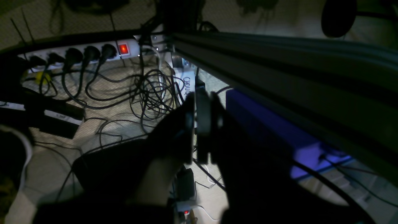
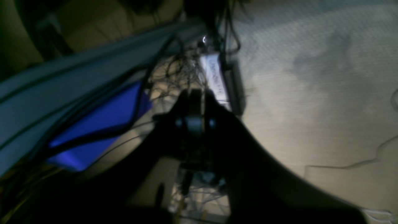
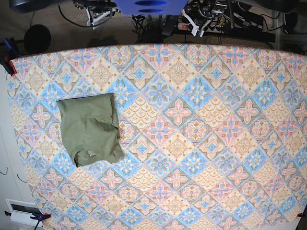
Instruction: Layout the t-shirt on the table in an organized manner, then fold the t-shirt properly
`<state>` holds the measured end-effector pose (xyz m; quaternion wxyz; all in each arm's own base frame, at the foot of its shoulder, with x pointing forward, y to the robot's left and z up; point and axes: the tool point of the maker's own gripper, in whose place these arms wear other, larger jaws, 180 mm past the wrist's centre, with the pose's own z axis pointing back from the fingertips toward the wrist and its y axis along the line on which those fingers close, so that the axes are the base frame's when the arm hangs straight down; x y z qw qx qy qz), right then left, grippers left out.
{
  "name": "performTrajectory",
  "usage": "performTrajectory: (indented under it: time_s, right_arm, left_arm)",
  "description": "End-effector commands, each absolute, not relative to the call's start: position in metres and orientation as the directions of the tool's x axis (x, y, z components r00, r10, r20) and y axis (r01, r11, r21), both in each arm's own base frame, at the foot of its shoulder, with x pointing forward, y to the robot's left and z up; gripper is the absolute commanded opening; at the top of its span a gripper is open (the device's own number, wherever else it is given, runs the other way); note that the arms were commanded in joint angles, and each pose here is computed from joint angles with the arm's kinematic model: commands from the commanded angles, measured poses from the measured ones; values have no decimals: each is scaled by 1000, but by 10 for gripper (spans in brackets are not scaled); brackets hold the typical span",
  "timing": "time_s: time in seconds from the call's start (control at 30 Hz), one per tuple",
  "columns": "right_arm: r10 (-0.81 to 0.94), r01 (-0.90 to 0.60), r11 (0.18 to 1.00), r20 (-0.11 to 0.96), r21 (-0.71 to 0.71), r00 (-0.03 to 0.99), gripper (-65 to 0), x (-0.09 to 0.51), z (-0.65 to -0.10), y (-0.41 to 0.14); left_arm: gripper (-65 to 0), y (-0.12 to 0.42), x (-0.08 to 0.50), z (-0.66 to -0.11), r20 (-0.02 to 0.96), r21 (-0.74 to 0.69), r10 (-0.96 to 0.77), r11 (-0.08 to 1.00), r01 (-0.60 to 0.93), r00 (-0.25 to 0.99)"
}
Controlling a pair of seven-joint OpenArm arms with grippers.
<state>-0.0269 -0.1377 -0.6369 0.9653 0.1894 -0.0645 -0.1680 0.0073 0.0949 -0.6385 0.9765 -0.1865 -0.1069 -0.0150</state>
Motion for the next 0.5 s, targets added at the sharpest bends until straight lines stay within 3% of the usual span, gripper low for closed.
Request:
performTrajectory:
  time_s: [0.0,0.23,0.47]
  right_arm:
    - [-350,303,869,54,392,935,-628,-29,-637,-137]
    - [-358,327,899,57,290,932,-628,-25,-645,-152]
    - [-363,331,892,51,309,930,-628,-24,-646,-139]
  left_arm:
    - [-650,99,2,-639,207,-347,11,936,62,978]
    - [-650,101,3,-644,210,-286,14,957,48,978]
    - [-650,86,3,-643,210,-309,26,950,41,977]
